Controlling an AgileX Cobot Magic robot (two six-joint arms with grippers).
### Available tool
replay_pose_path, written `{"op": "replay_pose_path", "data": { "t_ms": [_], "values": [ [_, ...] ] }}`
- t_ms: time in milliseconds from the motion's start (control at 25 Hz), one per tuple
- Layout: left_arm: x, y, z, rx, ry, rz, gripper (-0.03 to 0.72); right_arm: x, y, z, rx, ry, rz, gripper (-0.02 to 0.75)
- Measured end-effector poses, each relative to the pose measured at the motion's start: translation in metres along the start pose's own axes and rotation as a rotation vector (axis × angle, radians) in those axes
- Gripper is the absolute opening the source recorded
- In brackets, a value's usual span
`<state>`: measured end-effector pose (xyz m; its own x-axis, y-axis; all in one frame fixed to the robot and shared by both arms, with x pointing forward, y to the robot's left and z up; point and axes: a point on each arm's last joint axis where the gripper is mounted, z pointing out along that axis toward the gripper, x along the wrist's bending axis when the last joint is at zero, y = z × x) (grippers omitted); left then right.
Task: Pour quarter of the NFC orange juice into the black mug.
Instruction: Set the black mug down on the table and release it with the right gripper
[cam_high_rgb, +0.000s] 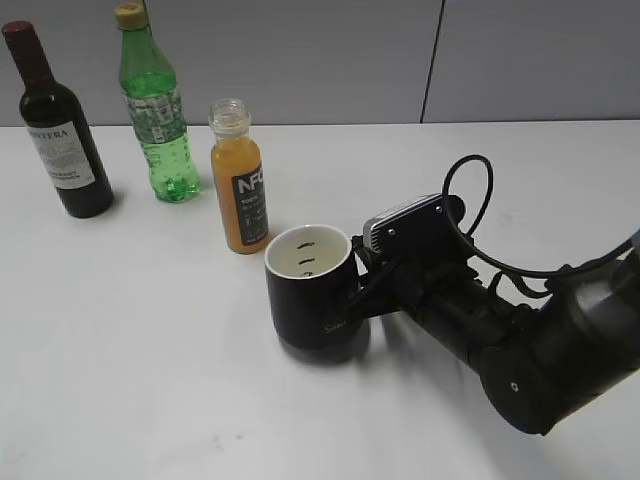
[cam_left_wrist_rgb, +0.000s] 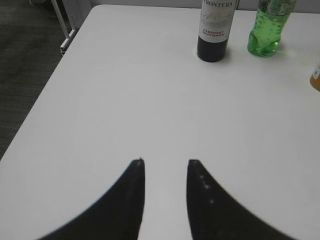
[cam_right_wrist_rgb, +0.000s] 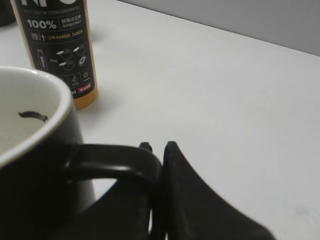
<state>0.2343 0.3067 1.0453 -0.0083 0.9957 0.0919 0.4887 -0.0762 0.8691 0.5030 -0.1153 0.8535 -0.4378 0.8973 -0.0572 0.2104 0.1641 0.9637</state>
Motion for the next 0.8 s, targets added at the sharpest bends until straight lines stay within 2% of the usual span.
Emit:
{"op": "replay_pose_path", "data": {
  "t_ms": [440, 600, 800],
  "values": [
    [0.000, 0.000, 0.000, 0.000, 0.001, 0.000, 0.231, 0.000, -0.010, -0.003, 0.023, 0.004, 0.020, 0.040],
    [0.000, 0.000, 0.000, 0.000, 0.001, 0.000, 0.231, -0.001, -0.015, -0.009, 0.036, 0.011, 0.021, 0.093],
    [0.000, 0.000, 0.000, 0.000, 0.001, 0.000, 0.231, 0.000, -0.018, -0.014, 0.044, 0.026, 0.013, 0.218]
  ]
}}
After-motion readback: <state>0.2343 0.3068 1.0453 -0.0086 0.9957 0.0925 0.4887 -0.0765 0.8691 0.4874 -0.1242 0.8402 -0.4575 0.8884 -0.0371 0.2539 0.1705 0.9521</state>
